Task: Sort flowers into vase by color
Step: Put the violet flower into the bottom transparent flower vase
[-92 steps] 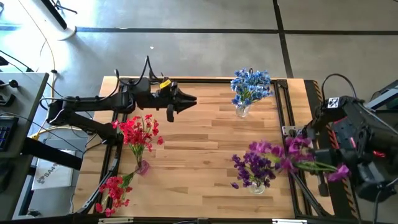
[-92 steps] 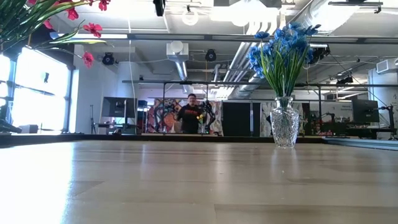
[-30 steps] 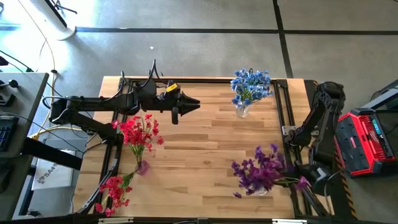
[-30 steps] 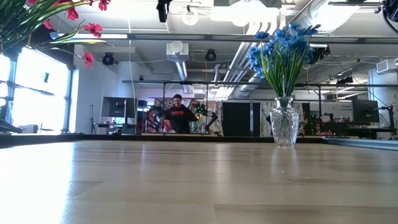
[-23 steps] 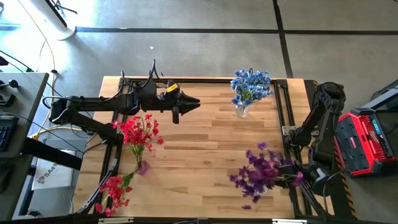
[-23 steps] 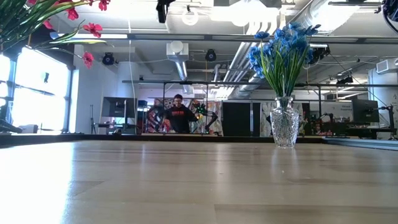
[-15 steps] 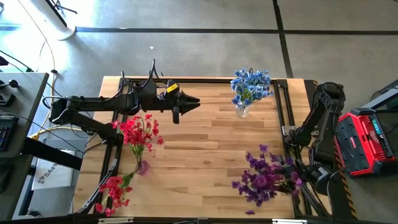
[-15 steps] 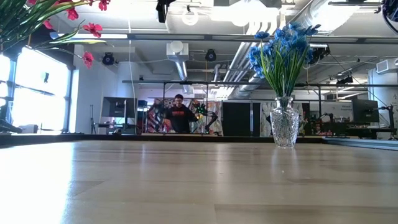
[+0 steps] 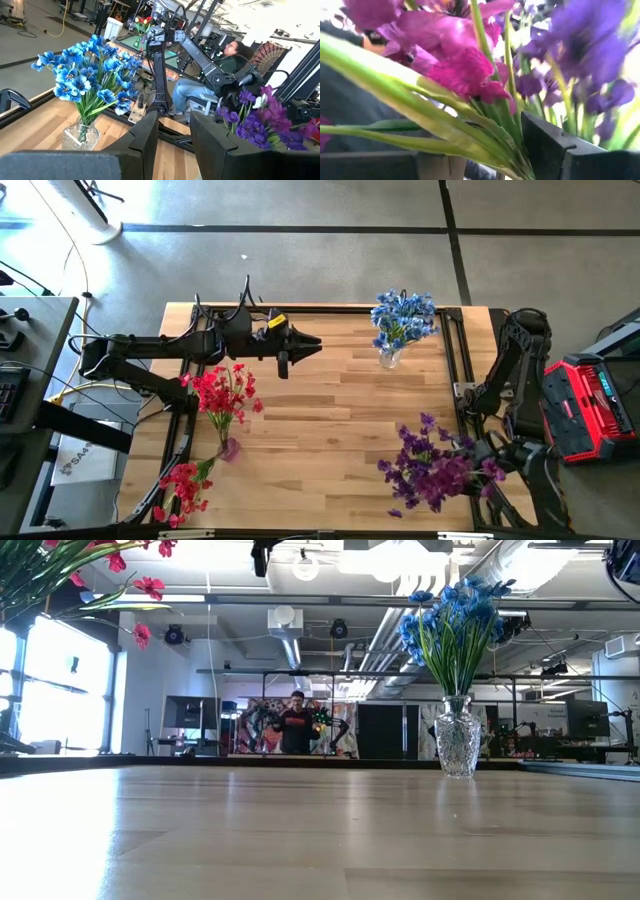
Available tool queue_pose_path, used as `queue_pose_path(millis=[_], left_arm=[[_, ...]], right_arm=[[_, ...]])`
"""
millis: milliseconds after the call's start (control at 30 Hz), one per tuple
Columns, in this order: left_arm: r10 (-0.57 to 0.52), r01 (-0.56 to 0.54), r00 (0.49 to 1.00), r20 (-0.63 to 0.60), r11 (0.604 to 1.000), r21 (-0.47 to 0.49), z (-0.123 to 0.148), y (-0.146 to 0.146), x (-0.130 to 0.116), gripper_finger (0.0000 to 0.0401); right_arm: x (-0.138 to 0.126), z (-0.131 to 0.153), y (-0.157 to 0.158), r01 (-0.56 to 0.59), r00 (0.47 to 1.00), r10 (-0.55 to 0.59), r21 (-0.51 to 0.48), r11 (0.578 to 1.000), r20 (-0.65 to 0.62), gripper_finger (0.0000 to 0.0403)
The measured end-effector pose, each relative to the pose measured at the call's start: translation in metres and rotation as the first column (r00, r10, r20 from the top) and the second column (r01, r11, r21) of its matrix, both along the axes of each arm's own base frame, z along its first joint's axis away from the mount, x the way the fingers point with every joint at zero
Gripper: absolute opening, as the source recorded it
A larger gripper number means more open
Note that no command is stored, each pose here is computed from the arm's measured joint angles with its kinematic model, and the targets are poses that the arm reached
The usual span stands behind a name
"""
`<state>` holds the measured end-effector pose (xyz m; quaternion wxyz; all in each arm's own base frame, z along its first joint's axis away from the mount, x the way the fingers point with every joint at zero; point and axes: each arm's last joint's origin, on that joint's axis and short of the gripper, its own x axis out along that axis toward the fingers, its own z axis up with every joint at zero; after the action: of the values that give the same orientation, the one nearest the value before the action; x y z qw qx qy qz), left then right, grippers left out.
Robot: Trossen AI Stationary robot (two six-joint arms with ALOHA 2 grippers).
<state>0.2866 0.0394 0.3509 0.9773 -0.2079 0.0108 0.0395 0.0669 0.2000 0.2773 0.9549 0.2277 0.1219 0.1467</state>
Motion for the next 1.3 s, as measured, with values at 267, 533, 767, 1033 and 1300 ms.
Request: queue_pose_path(millis=[267,533,767,1033,1300], left_arm=[[-0.036,0.036,0.999,-0.003,0.999,-0.011,0.0,-0.007,0.001,0.0101],[-0.052,0.052,0.999,-0.007,0.999,-0.012,-0.001,-0.011,0.001,0.0101],[-0.029,0.029,1.0,-0.006,1.0,-0.011,-0.001,-0.007,0.001,0.0101],[-0.019,0.019,1.0,-0.007,1.0,0.006,-0.001,-0.009,0.001,0.0102],[-0.032,0.032,0.999,-0.009,0.999,0.024,-0.001,-0.012,0.001,0.0102]], right_arm=[[0.003,-0.009,-0.004,0.061,0.997,-0.062,-0.036,0.998,-0.035,0.0177],[0.001,-0.008,-0.005,-0.003,0.992,0.014,0.088,0.996,-0.122,0.024],[-0.002,-0.002,-0.013,-0.04,0.983,0.07,0.173,0.984,-0.167,0.0252],[-0.003,-0.007,-0.023,-0.005,0.982,0.021,0.084,0.996,-0.189,0.0252],[-0.002,-0.011,-0.021,-0.062,0.969,0.075,0.063,0.996,-0.235,0.0252]])
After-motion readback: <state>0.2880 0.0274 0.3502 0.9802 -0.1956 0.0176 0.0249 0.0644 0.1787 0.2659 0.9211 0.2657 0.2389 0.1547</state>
